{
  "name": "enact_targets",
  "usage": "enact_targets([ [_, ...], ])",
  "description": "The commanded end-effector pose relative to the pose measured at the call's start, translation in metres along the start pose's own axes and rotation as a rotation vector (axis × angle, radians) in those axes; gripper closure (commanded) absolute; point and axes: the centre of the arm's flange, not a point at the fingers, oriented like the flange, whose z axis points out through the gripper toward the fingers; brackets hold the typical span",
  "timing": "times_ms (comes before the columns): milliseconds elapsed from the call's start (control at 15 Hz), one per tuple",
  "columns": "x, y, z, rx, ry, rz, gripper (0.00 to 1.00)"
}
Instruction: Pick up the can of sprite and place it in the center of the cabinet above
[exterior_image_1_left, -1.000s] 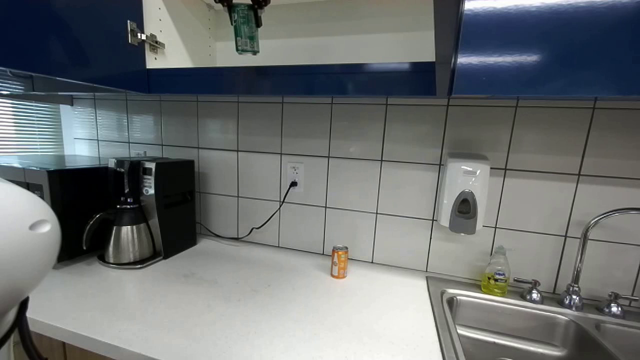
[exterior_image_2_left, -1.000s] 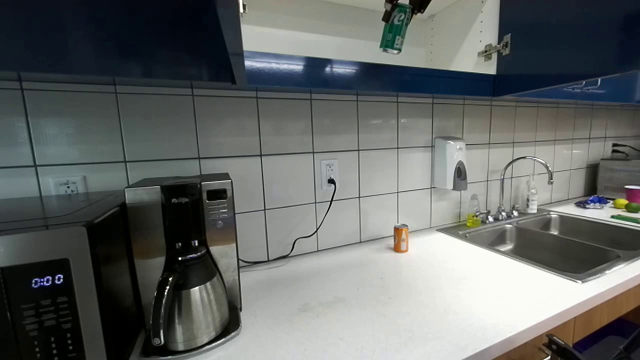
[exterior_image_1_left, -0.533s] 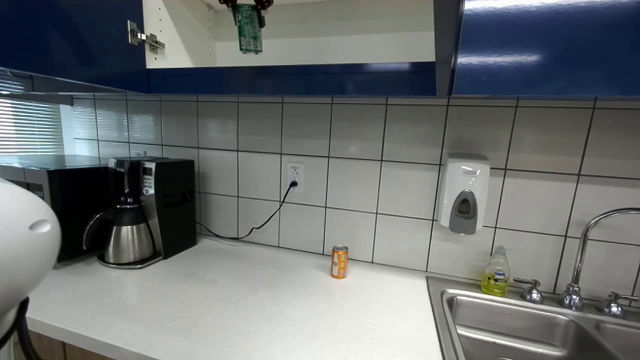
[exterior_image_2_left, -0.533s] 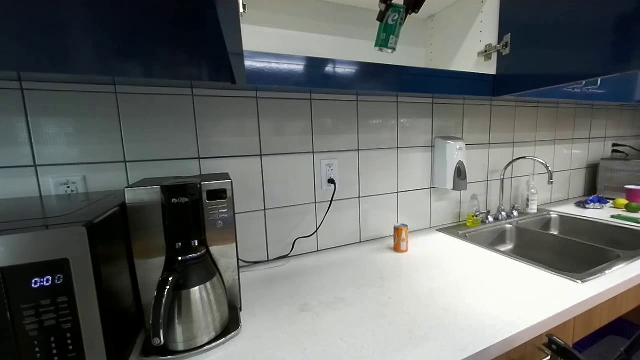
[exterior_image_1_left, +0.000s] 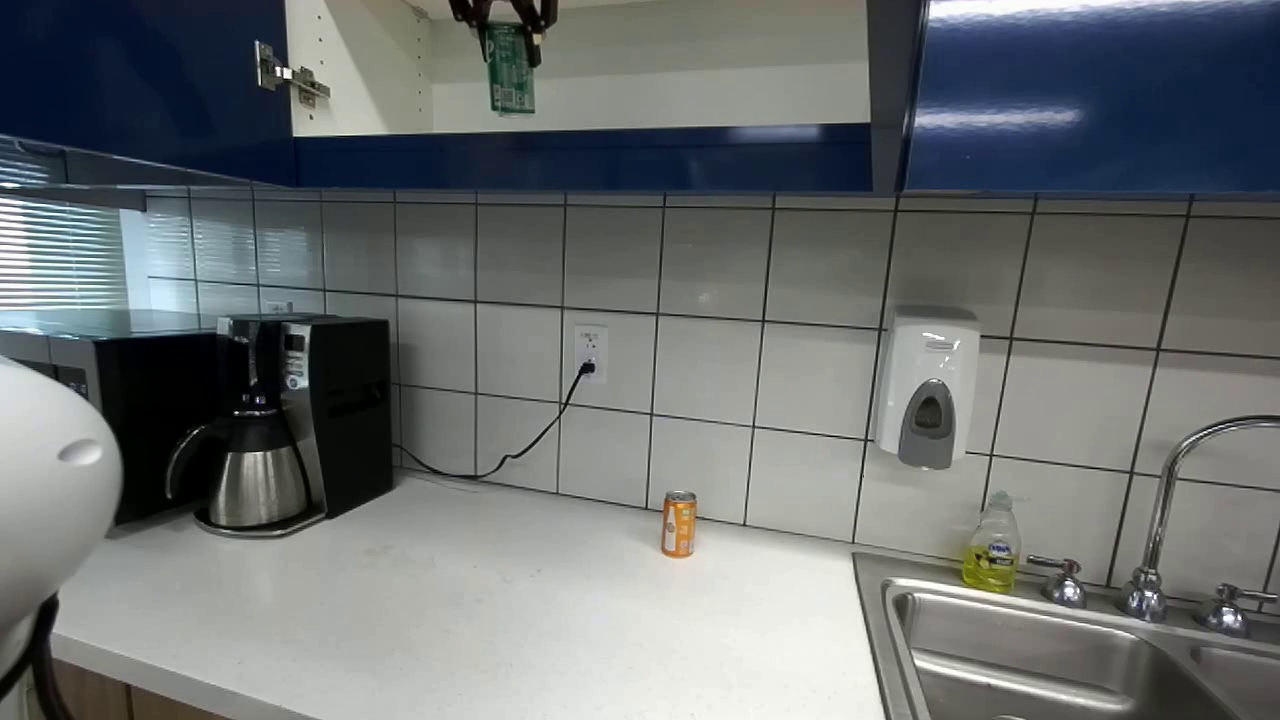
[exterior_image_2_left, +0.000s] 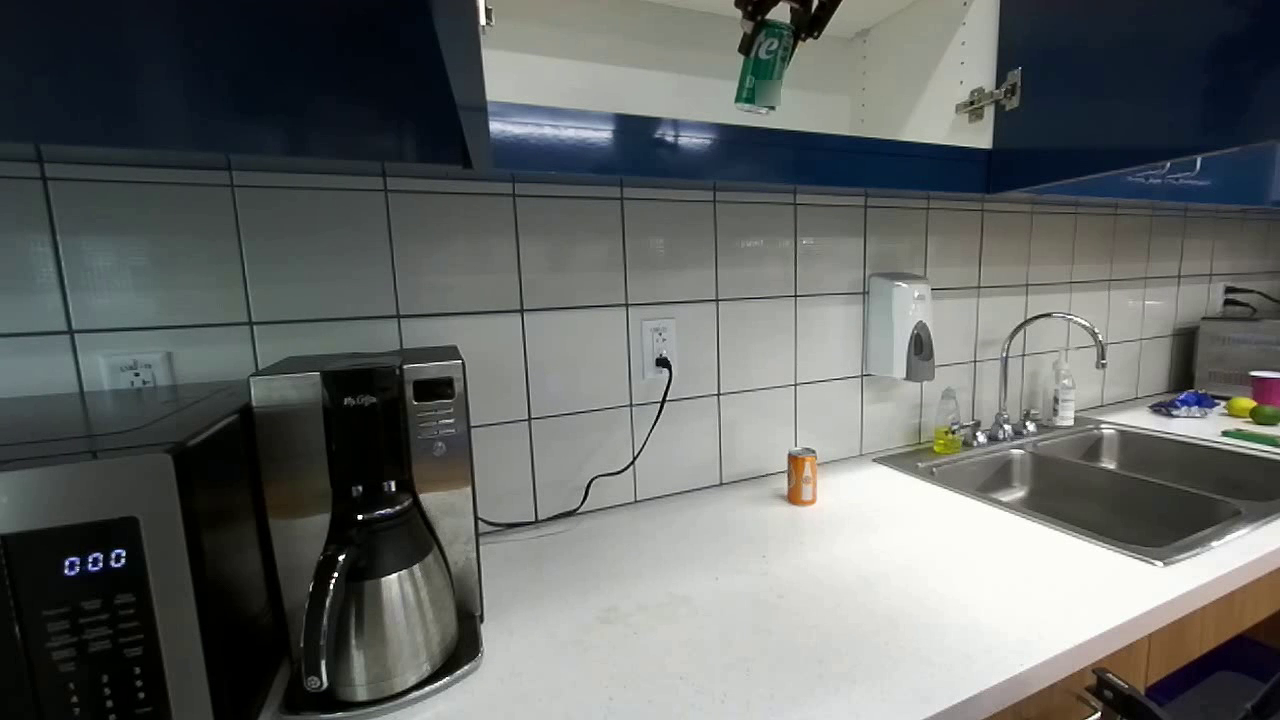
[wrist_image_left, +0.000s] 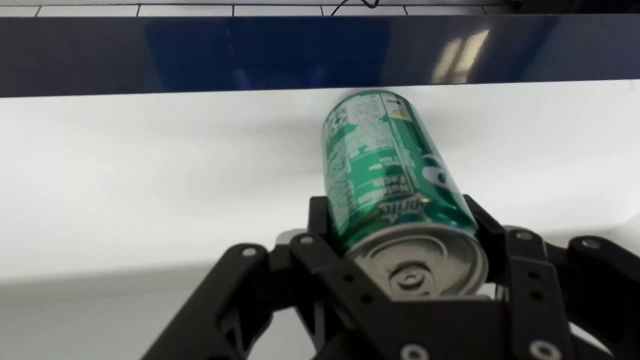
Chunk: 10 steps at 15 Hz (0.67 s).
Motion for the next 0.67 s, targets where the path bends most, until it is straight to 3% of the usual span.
enact_targets([
  [0, 0.025, -0.005, -0.005, -0.020, 0.009, 0.035, 0.62],
  [600, 0.047, -0.007, 0.013, -0.034, -0.061, 0.072, 0.62],
])
